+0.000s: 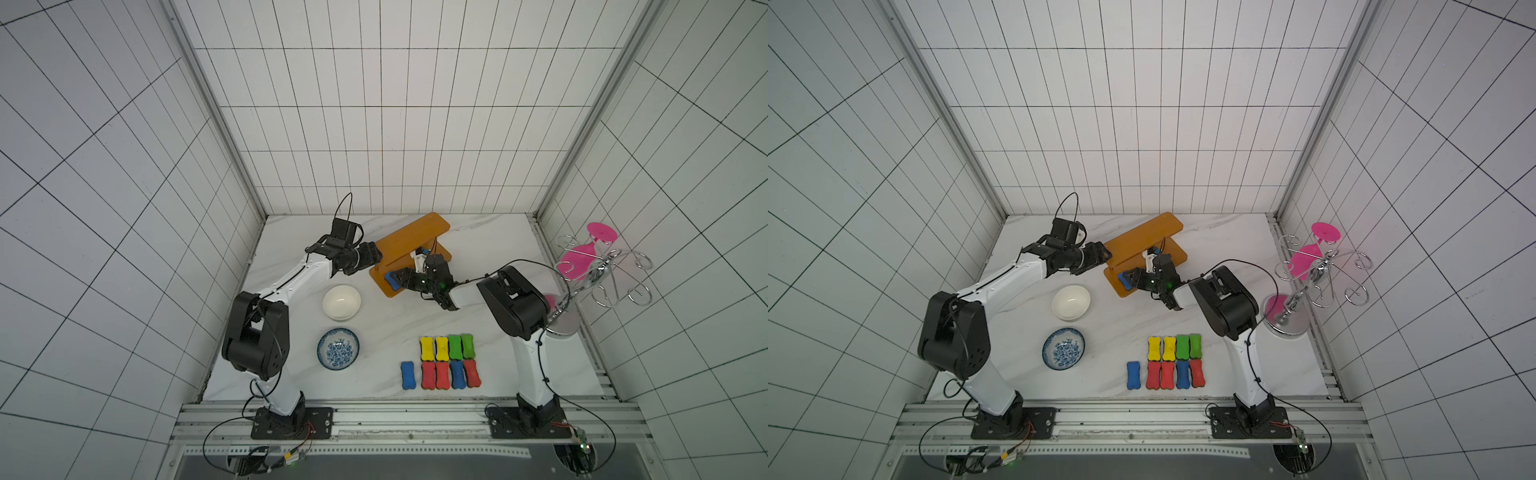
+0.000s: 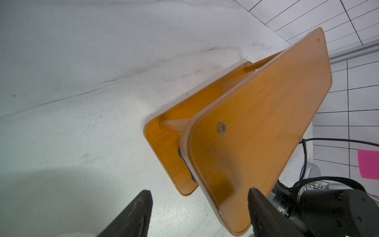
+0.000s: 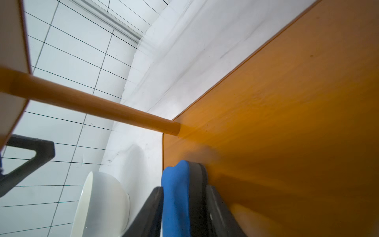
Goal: Remove the whiteboard erasers from the shelf
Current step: Pick up the whiteboard eraser from the shelf.
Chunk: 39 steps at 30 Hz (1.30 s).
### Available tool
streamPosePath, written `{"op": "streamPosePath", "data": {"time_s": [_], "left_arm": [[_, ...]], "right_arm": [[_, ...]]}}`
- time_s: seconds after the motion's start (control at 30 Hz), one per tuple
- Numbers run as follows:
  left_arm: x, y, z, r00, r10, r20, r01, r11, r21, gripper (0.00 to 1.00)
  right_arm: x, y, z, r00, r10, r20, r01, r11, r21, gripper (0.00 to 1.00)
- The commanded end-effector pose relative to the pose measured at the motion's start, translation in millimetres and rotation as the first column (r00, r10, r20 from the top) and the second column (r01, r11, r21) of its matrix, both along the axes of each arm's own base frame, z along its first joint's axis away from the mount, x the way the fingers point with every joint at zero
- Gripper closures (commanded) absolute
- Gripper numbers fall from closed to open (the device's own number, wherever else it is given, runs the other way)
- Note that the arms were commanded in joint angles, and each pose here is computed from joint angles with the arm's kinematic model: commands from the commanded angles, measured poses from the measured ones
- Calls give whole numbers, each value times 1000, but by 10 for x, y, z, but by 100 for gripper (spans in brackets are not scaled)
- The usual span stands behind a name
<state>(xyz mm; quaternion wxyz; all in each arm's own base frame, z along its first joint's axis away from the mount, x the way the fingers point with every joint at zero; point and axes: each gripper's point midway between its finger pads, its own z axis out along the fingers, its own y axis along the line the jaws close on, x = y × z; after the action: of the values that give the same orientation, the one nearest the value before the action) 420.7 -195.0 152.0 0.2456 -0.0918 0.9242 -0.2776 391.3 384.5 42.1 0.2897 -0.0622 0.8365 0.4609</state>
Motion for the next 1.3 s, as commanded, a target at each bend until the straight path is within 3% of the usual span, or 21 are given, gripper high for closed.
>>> {"op": "streamPosePath", "data": {"time_s": [0.0,0.03,0.13,0.33,0.47,0.93,1.13,1.27], "left_arm": [[-21,35,-3,1000,-5,2,5,1000,0,23],[-21,37,-10,1000,-4,0,4,1000,-2,23],[-12,43,-22,1000,-3,-1,3,1000,-2,23],[27,79,-94,1000,7,-14,-7,1000,7,23],[47,85,-98,1000,12,-13,-12,1000,11,23],[37,39,-101,1000,12,-10,-11,1000,18,23],[41,49,-41,1000,15,2,-15,1000,20,23],[24,66,106,999,20,32,-20,1000,13,23]], "right_arm": [[-244,-294,-663,993,-59,-104,28,961,-276,92],[-258,-321,-690,992,-67,-110,32,956,-290,100],[-284,-377,-645,991,-77,-113,43,959,-279,100],[-236,-273,225,992,-122,-35,119,988,-96,100],[-169,-155,581,989,-143,-41,144,989,20,100],[-249,-281,107,958,-140,-250,167,982,91,100],[-357,-375,395,962,-139,-235,177,973,148,100],[-494,-426,648,969,-175,-172,198,972,124,100]]}}
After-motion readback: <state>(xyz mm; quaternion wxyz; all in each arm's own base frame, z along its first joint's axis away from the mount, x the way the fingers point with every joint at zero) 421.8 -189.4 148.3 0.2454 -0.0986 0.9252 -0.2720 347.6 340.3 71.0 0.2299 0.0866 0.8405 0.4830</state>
